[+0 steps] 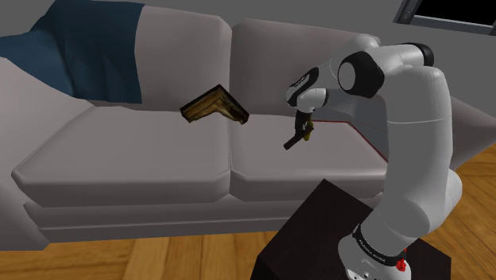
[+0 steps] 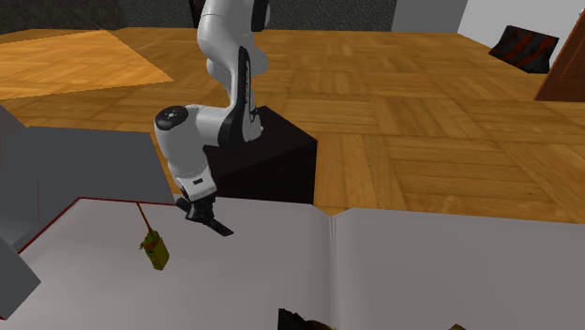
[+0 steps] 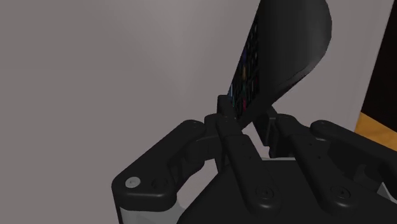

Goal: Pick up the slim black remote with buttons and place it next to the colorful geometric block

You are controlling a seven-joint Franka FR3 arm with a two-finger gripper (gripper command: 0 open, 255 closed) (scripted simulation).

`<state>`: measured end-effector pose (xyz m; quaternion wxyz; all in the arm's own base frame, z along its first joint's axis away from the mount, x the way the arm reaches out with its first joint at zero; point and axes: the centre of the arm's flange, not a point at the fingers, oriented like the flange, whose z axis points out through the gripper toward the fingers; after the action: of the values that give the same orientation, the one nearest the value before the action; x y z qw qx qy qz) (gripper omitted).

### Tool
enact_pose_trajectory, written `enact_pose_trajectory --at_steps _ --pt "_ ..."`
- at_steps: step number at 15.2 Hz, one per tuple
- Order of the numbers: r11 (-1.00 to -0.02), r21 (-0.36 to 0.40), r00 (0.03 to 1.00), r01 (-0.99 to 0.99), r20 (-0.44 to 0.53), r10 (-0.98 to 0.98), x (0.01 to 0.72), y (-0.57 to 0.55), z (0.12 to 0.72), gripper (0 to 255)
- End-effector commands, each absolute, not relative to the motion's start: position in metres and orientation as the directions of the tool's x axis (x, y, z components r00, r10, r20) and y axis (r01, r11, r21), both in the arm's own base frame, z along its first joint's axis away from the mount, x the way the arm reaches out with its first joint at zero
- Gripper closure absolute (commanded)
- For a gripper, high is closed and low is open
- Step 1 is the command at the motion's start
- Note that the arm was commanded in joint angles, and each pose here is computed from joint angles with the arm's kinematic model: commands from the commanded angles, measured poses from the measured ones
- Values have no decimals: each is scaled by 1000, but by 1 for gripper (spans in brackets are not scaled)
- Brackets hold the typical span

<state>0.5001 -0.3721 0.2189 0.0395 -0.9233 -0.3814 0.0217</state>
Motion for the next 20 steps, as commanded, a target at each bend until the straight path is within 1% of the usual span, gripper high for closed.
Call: enact_pose_trajectory --at_steps 1,11,18,19,20 --pt "-703 -96 706 704 -10 708 502 -368 207 255" --pt "-703 -96 706 704 -10 708 502 -368 156 255" --pt "-703 -96 706 704 -10 708 502 -368 156 255" --pt "-703 -96 706 705 -10 708 502 -368 156 0" --pt "-703 -96 706 705 -10 708 502 -369 156 0"
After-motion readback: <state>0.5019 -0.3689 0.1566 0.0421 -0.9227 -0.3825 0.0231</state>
